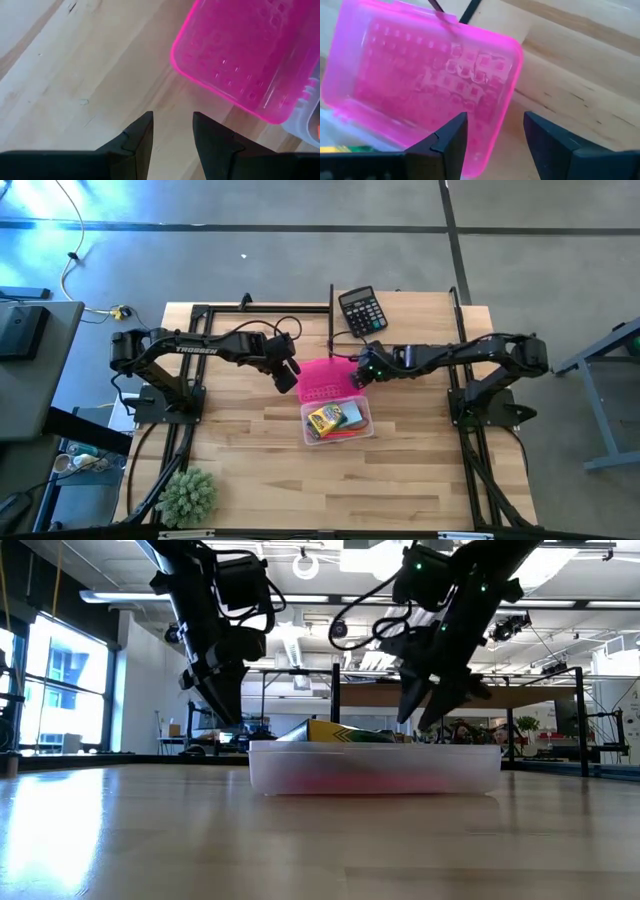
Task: Pack school essentials
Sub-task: Close the supply box
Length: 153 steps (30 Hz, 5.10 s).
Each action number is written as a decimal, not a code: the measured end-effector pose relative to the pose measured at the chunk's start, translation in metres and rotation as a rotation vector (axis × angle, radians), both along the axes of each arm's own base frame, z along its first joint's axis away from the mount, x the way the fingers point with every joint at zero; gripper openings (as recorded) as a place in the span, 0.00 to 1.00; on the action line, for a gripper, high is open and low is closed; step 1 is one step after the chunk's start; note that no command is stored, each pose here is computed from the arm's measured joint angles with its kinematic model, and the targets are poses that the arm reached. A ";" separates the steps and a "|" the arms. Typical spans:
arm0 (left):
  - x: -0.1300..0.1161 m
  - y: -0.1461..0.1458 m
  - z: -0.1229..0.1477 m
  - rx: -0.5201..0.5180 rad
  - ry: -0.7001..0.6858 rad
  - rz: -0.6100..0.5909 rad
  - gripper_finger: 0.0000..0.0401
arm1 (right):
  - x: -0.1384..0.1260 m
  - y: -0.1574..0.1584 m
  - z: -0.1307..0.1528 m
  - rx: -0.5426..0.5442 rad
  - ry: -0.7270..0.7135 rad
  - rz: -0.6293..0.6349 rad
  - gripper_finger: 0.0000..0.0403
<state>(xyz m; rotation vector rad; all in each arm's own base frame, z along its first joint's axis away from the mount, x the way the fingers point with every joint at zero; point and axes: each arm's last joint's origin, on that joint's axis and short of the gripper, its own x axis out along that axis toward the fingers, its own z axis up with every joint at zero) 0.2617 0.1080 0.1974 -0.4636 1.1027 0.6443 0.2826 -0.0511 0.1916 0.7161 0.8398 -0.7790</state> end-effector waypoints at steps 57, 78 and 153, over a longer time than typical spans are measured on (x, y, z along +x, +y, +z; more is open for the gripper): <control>-0.013 0.016 -0.002 -0.073 0.037 -0.213 0.31 | 0.024 0.018 -0.048 -0.132 0.016 -0.238 0.06; -0.038 0.057 -0.001 -0.163 -0.056 -0.210 0.31 | 0.023 0.018 -0.047 -0.152 -0.001 -0.278 0.00; -0.003 0.040 0.013 -0.324 -0.426 -0.310 0.38 | 0.028 0.083 -0.037 -0.540 -0.083 -0.124 0.00</control>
